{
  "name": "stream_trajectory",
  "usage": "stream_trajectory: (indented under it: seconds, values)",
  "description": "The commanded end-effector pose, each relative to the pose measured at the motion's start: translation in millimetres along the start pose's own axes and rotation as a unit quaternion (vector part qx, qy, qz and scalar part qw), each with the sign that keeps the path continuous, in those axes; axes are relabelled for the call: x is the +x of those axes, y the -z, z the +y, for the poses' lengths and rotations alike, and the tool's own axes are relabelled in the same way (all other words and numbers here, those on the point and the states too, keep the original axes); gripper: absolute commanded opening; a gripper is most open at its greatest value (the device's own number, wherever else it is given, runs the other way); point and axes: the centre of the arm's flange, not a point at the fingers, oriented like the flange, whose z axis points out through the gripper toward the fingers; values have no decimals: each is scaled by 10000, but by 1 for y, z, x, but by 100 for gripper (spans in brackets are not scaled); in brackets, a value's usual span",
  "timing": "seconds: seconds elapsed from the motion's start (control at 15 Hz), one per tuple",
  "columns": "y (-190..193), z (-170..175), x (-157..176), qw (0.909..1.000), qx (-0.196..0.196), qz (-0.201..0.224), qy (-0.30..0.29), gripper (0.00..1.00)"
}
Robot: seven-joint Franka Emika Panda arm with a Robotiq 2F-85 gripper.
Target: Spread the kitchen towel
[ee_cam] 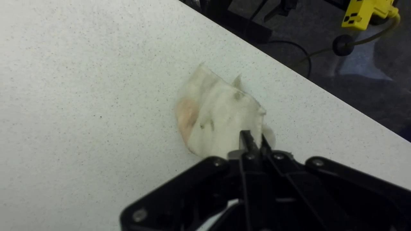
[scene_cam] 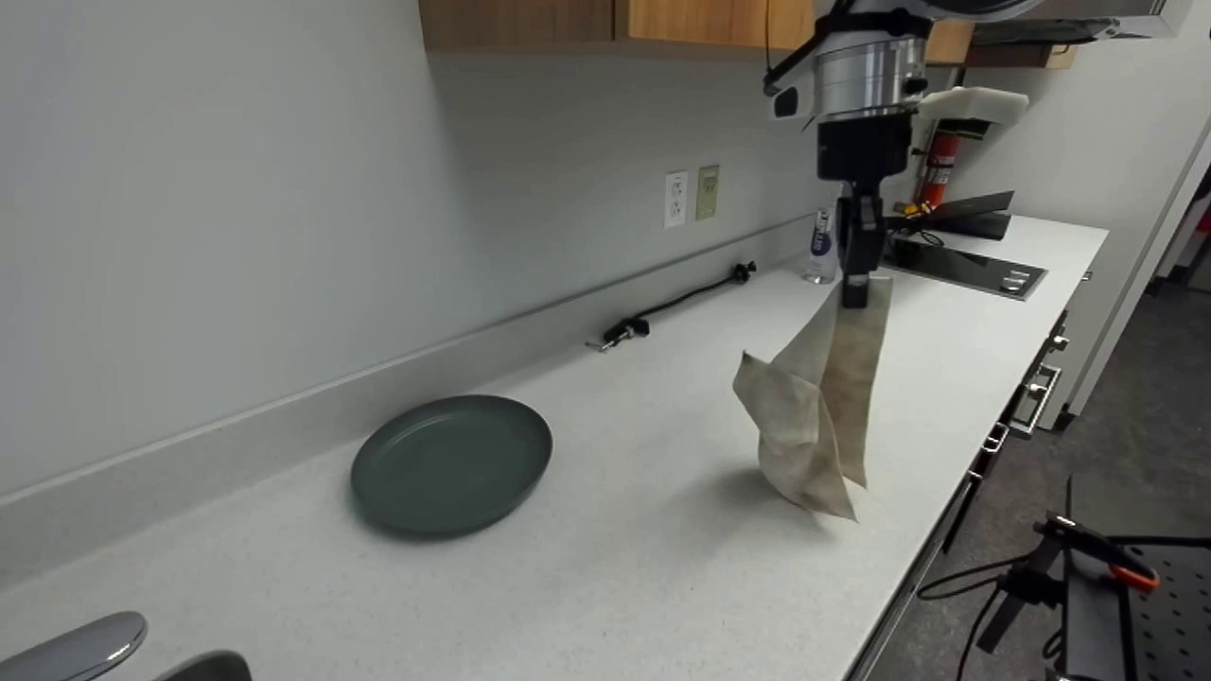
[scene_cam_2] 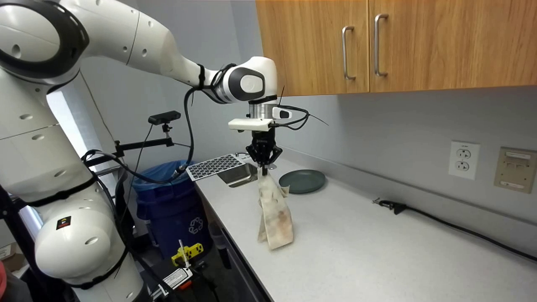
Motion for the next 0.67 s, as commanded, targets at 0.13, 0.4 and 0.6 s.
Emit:
stream_trajectory:
  seconds: [0.13,0.4,0.6]
  values:
    - [27,-11,-37,9996,-184,-105,201,1]
    - [34,-17,-37,9979,-632,-96,-51,1]
    - [38,-37,-31,9948,-862,-457,293,1]
